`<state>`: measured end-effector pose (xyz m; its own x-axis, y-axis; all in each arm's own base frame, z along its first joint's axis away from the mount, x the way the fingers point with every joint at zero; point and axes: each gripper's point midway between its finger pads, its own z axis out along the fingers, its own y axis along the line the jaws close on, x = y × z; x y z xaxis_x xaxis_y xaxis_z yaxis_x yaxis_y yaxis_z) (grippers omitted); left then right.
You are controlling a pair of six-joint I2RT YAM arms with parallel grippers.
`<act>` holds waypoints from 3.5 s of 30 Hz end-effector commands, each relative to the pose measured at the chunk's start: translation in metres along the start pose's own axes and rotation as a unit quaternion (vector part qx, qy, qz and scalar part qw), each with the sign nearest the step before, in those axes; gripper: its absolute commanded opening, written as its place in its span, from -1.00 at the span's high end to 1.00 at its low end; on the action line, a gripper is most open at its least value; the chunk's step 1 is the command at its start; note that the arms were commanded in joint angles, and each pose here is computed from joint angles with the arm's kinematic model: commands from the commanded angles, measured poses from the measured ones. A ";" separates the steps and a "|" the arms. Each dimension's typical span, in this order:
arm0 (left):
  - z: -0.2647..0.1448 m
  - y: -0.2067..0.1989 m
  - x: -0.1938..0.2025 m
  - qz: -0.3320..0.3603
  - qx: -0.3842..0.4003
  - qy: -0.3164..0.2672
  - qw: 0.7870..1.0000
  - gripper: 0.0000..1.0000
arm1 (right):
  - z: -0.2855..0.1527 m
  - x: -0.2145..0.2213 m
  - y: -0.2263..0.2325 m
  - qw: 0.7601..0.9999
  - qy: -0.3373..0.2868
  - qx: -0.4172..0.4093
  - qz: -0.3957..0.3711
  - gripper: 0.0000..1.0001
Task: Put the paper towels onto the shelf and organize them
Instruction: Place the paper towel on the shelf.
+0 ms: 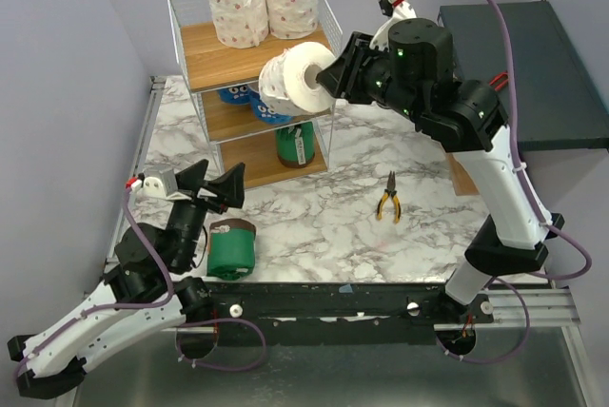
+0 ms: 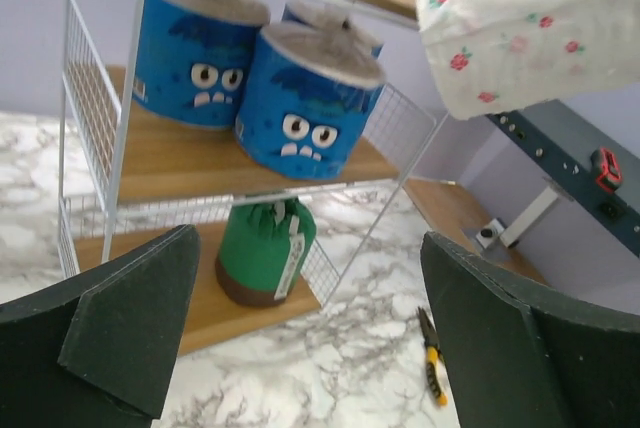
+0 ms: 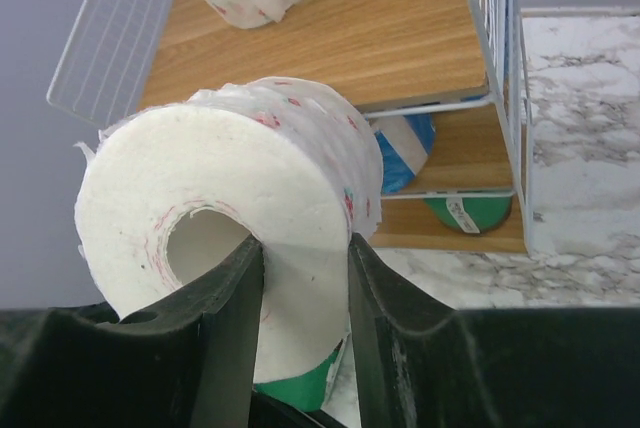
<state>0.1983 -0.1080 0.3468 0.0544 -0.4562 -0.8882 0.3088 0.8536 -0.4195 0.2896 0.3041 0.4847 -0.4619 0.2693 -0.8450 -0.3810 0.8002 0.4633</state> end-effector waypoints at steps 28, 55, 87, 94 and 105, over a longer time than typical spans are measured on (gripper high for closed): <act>0.027 -0.062 -0.117 0.256 0.076 -0.202 0.942 -0.97 | 0.013 -0.083 0.043 0.977 -0.177 -0.073 0.090 0.23; -0.012 -0.008 -0.035 0.126 0.077 -0.097 0.984 -0.97 | 0.083 -0.062 0.032 0.981 -0.182 -0.020 0.058 0.18; 0.100 -0.072 -0.106 0.220 -0.001 -0.205 0.954 -0.98 | 0.123 -0.020 0.040 0.989 -0.131 -0.047 0.046 -0.15; 0.114 -0.082 -0.111 0.213 0.022 -0.209 0.954 -0.97 | 0.126 -0.015 0.038 0.990 -0.124 -0.045 0.042 -0.17; 0.127 -0.109 -0.099 0.192 0.099 -0.192 0.957 -0.97 | 0.123 -0.014 0.038 0.991 -0.122 -0.048 0.040 -0.19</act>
<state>0.2835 -0.1738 0.4900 0.5289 -0.1496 -0.8354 0.2758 0.9612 0.0025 0.3760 0.3811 0.5343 -0.2021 0.5811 -0.7883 -0.4578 0.6555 0.6006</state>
